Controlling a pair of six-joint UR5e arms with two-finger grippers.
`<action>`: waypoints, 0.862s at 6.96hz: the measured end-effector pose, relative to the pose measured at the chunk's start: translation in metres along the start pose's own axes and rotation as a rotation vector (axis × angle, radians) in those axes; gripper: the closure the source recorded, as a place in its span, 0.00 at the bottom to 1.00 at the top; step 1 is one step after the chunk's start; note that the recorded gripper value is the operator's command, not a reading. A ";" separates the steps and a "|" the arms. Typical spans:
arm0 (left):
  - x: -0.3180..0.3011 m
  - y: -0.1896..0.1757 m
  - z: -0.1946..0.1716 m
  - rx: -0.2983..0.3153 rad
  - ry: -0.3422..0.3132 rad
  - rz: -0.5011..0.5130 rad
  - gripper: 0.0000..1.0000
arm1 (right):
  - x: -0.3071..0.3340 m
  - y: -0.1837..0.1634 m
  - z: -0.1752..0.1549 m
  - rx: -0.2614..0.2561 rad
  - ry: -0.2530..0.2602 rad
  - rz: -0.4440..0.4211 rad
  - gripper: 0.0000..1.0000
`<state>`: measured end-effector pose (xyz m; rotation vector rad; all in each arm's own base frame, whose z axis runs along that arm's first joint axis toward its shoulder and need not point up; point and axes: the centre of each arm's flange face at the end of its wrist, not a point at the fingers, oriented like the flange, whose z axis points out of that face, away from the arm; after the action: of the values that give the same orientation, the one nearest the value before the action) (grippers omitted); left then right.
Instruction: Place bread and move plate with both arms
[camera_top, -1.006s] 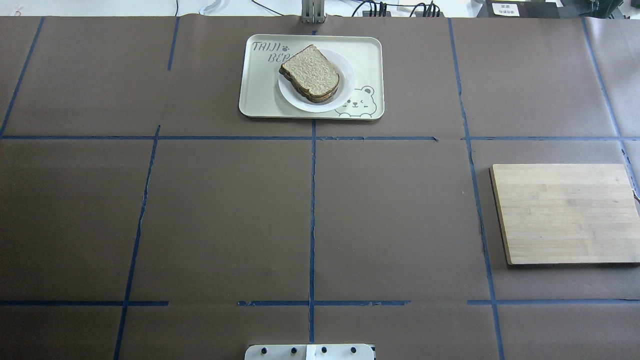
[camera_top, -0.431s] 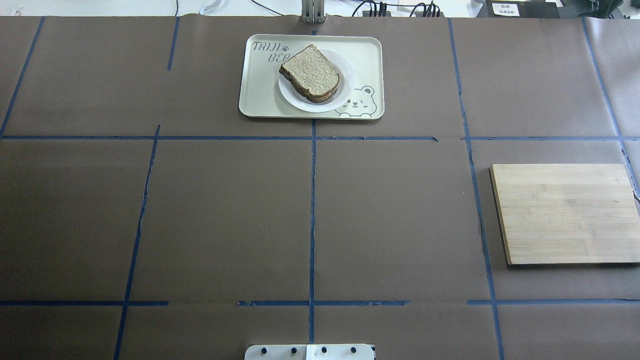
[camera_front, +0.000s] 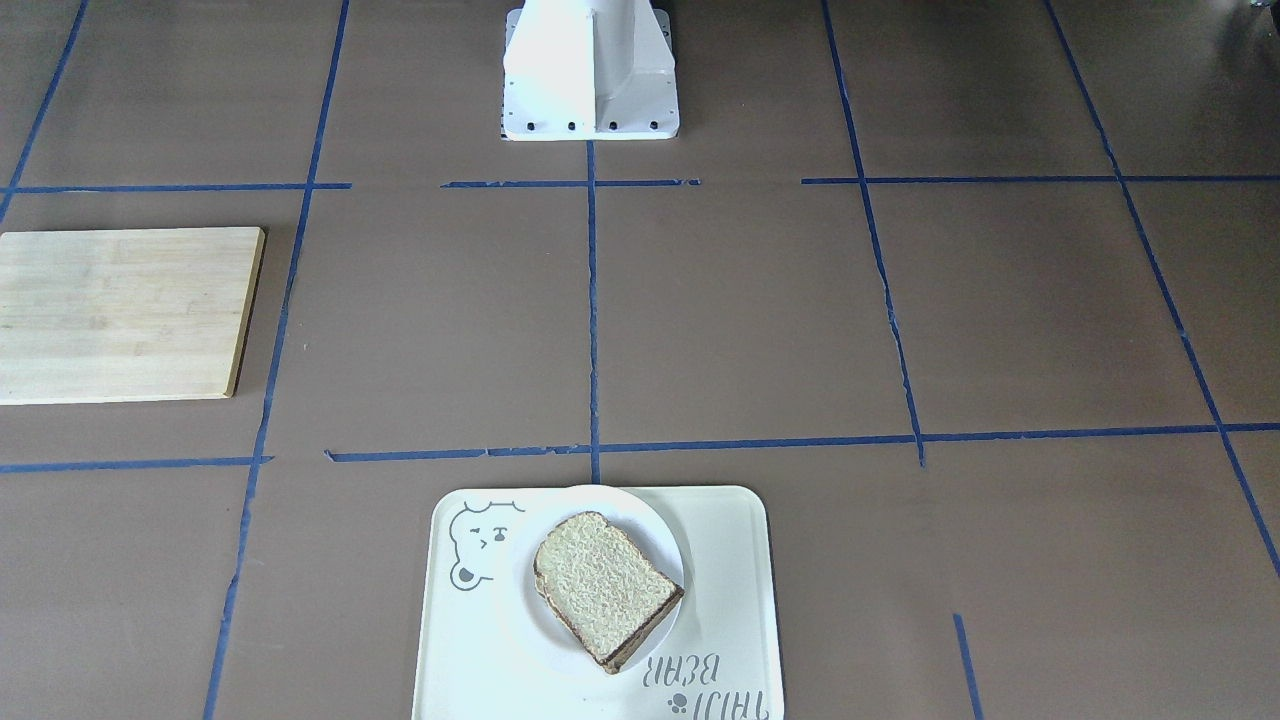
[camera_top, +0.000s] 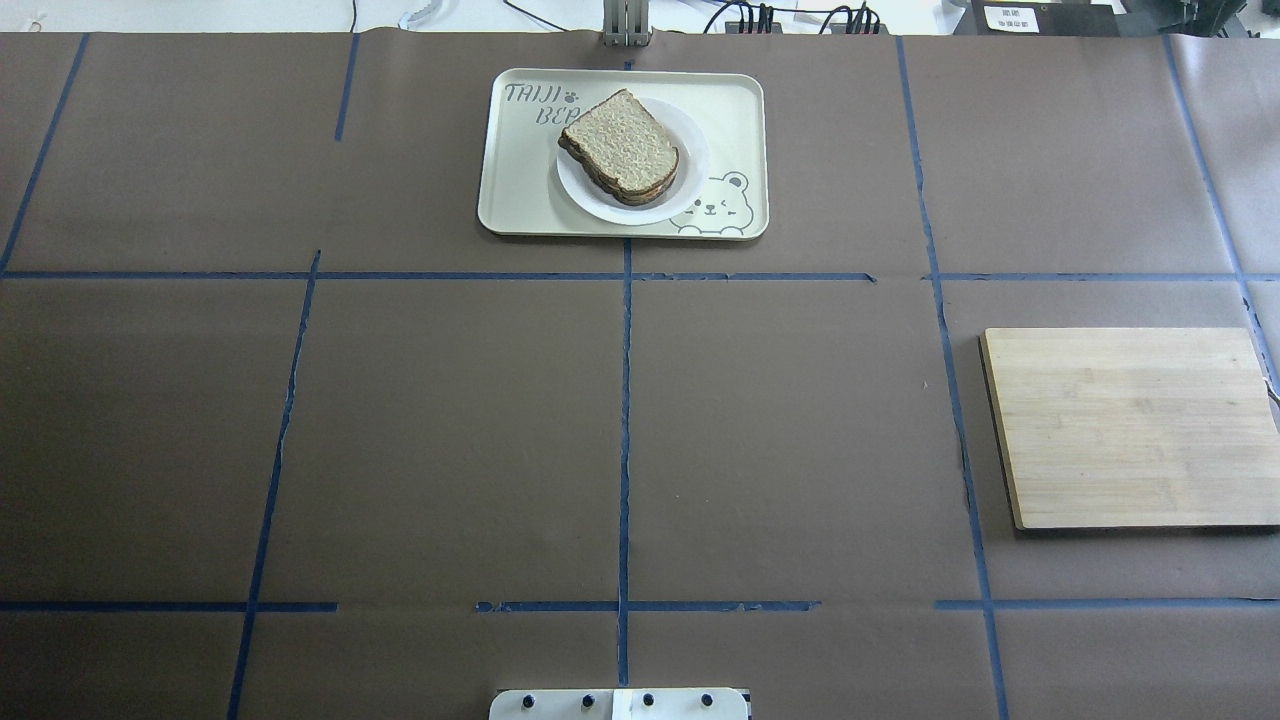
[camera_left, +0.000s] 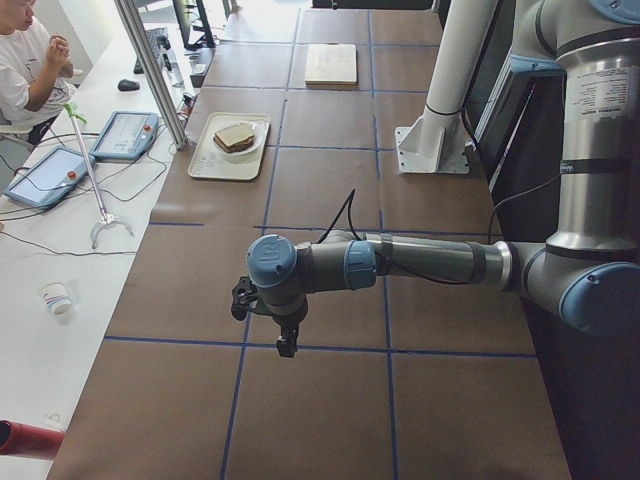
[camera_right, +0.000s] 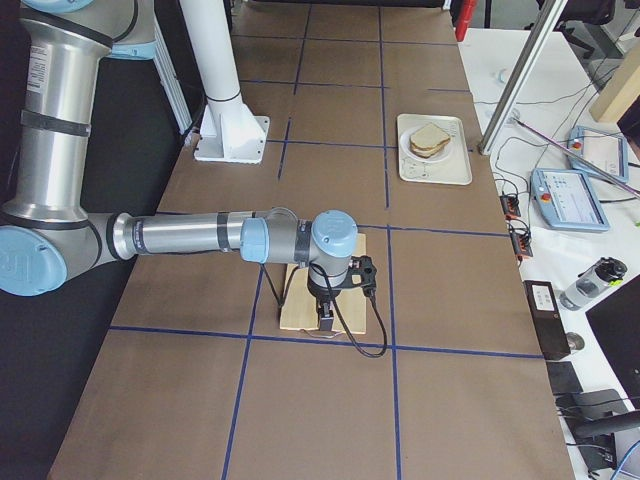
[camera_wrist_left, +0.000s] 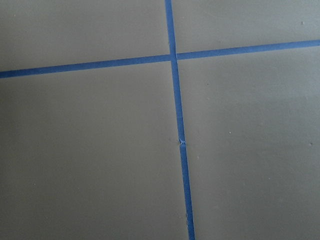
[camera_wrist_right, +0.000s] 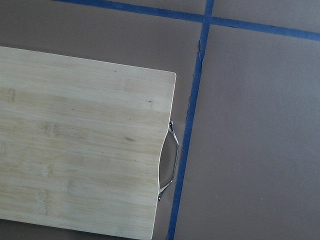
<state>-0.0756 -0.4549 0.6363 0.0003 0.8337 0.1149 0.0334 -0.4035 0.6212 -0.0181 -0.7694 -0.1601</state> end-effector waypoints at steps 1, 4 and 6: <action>0.002 0.000 -0.002 0.003 0.001 0.004 0.00 | 0.002 0.003 0.002 -0.003 -0.021 0.014 0.00; 0.008 -0.002 -0.008 0.015 -0.004 0.019 0.00 | 0.006 0.008 0.005 -0.006 -0.047 0.048 0.00; 0.008 0.002 -0.007 0.012 -0.014 0.019 0.00 | 0.007 0.011 0.004 0.002 -0.053 0.084 0.00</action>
<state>-0.0758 -0.4522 0.6254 0.0205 0.8202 0.1280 0.0375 -0.3935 0.6295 -0.0523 -0.8207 -0.0792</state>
